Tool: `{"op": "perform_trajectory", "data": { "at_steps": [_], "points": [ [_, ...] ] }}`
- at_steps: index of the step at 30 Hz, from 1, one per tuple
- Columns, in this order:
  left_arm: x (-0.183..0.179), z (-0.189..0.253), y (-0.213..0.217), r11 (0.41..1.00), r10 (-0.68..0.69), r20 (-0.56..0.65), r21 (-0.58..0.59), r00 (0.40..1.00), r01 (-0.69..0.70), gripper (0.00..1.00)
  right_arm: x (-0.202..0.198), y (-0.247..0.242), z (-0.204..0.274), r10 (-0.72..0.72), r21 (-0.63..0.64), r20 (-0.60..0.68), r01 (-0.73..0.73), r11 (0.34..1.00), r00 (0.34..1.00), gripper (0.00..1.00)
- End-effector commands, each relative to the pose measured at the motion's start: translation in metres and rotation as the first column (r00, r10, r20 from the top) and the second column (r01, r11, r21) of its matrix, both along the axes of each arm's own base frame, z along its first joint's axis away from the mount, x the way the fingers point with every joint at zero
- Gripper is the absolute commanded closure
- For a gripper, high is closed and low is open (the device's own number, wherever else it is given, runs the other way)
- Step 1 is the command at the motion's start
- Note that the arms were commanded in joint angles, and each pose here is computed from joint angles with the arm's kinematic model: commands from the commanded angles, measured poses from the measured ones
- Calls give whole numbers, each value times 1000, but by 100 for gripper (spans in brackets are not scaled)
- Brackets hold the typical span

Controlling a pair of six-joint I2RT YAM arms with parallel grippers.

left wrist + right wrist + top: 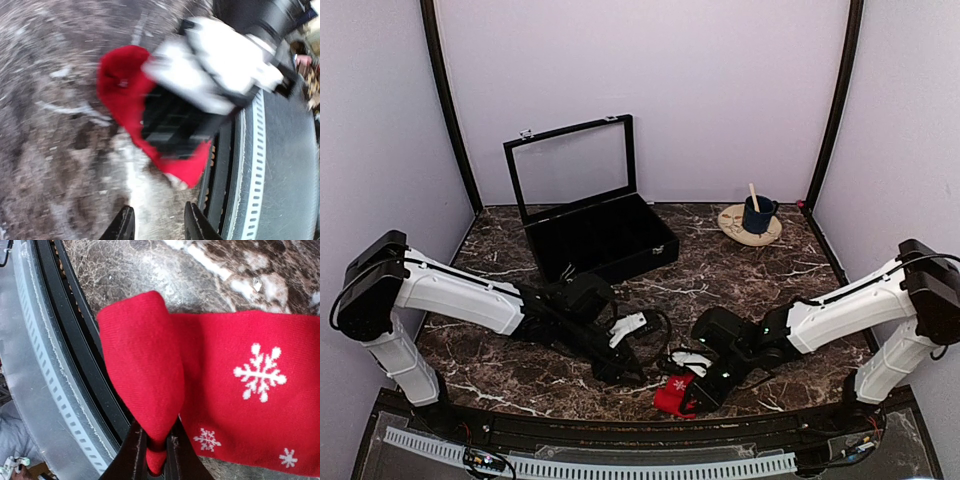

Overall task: Roll the socks
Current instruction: Roll the sock at the center of the board.

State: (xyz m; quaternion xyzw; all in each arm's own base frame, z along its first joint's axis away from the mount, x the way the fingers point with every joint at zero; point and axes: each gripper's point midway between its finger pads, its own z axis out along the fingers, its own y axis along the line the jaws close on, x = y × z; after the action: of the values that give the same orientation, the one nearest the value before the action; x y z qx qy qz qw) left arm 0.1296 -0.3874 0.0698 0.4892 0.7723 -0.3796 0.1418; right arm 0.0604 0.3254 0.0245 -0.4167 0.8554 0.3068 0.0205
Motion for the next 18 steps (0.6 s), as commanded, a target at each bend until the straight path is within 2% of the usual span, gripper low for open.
{"op": "perform_trajectory", "data": {
  "at_steps": [1, 8, 18],
  "points": [
    [-11, 1, 0, 998, -57, 165, 34, 985, 53, 63, -12, -10, -10, 8, -22, -123, -11, 1000, 992, 90],
    [-28, -2, -6, 984, -177, 296, 88, 939, 158, 61, -13, -9, -14, 2, -18, -193, -5, 1000, 981, 90],
    [-46, -11, -20, 933, -360, 449, 194, 818, 304, 60, -10, -9, -11, -2, -11, -213, 0, 1000, 977, 90]
  ]
}}
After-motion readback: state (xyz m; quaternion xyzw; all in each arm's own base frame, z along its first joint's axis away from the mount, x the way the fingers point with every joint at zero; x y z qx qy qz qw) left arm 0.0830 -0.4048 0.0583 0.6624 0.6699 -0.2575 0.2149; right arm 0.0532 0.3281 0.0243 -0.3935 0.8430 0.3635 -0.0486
